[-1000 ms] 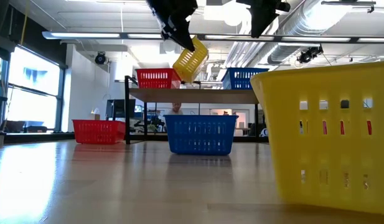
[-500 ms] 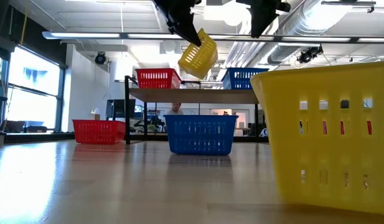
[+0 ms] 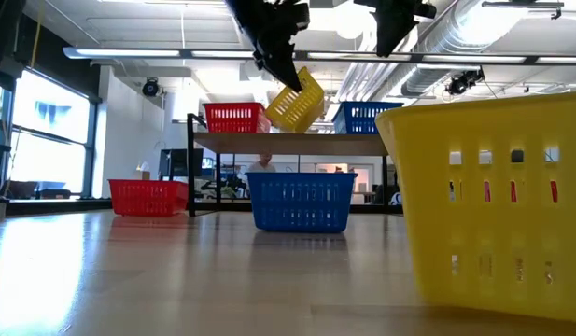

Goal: Stack baskets on shelf by color
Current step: Put the top yellow bin on the shelf

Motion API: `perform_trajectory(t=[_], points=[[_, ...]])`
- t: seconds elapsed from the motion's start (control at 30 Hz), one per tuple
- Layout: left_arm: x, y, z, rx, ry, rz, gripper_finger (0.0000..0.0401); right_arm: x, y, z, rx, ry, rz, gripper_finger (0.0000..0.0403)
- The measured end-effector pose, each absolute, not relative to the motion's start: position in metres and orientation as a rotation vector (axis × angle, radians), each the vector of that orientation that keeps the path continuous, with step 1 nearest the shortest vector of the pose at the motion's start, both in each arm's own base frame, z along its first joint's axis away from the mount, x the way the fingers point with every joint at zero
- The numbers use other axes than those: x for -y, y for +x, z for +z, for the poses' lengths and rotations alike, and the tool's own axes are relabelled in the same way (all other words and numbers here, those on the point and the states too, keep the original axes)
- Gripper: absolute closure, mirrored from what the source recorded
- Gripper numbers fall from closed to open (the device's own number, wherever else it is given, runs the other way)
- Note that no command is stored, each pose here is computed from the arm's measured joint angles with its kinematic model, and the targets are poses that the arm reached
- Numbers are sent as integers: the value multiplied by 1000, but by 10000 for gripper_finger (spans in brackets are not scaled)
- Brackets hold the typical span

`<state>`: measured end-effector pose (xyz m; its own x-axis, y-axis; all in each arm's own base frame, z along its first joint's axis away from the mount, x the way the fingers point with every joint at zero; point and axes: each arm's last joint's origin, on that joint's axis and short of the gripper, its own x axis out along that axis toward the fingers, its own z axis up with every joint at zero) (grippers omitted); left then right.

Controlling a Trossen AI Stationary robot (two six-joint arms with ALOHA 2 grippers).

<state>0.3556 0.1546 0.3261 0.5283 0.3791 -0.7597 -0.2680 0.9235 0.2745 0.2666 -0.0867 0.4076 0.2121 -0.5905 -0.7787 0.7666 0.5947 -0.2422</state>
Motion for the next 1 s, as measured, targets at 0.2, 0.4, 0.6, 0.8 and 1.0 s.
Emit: perform_trajectory(t=[0.2,0.4,0.6,0.8,1.0], points=[[-155,355,326,-942,135,403,394,87,267,407,-974,212,-952,341],[-155,355,326,-951,138,408,370,87,267,407,-975,211,-952,341],[-155,355,326,-949,138,409,359,87,267,407,-975,211,-951,341],[-155,356,327,-934,140,412,354,87,267,407,-975,212,-951,341],[-151,357,326,-940,146,399,352,86,267,407,-984,235,-919,341]])
